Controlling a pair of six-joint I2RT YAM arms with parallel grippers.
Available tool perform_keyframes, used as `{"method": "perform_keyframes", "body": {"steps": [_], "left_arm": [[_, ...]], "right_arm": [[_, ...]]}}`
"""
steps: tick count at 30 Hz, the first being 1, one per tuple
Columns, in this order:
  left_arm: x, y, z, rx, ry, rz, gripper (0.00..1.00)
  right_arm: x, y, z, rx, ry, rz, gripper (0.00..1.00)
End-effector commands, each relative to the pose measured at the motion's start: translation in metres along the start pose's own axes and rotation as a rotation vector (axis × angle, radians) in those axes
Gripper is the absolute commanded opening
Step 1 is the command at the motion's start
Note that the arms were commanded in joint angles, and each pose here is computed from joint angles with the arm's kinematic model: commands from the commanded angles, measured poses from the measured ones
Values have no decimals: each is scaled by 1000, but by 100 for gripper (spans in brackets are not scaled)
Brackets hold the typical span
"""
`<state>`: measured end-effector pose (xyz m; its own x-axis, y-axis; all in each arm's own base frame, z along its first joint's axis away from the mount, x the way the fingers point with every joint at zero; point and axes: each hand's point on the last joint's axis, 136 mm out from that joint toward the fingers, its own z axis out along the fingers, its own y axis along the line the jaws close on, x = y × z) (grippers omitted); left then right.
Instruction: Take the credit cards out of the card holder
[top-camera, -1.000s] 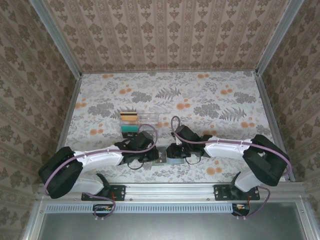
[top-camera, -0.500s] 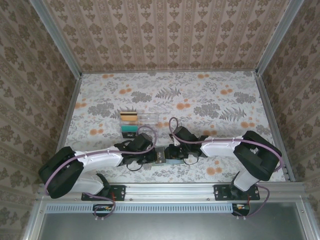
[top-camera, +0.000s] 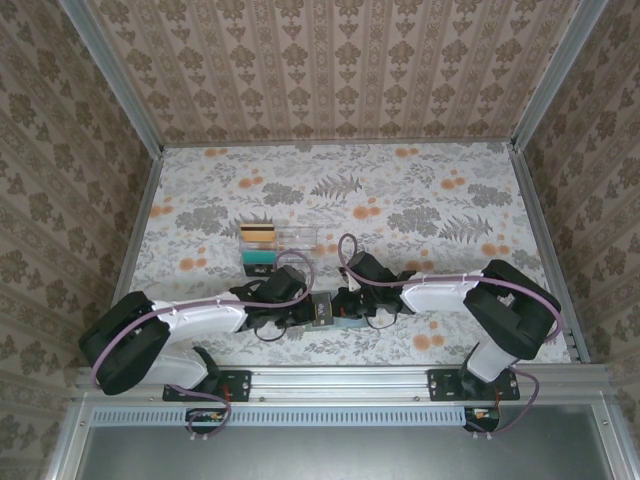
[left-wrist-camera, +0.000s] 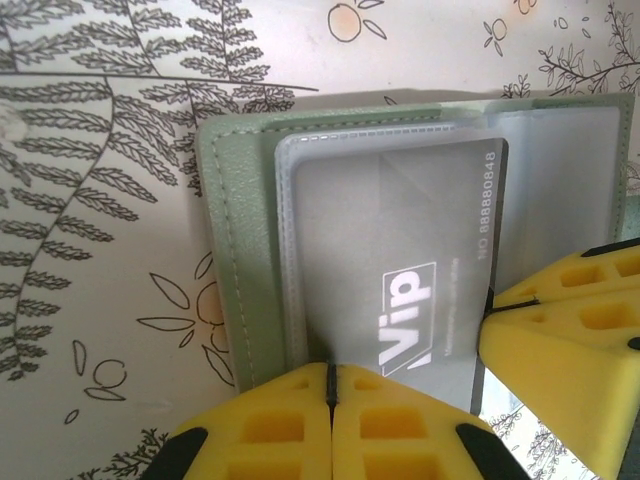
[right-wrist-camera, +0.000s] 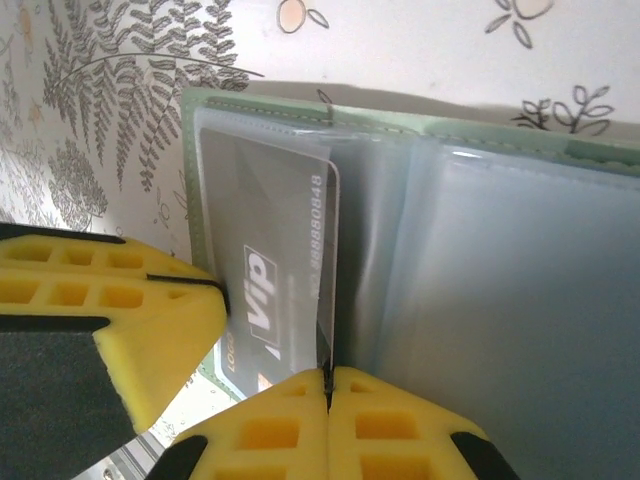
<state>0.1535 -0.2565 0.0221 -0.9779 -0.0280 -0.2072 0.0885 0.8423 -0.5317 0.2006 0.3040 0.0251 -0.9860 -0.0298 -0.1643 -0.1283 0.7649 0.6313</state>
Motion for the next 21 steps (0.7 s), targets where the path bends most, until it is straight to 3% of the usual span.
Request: {"method": "perform_keyframes", "body": {"steps": [1, 7, 21], "left_arm": [[11, 20, 2, -78, 29, -24, 4], [17, 38, 1, -141, 43, -61, 0], [12, 33, -2, -129, 34, -52, 0]], "right_arm": [[4, -13, -6, 24, 0, 24, 0], [4, -30, -16, 35, -17, 60, 0], [1, -38, -49, 18, -85, 58, 0]]}}
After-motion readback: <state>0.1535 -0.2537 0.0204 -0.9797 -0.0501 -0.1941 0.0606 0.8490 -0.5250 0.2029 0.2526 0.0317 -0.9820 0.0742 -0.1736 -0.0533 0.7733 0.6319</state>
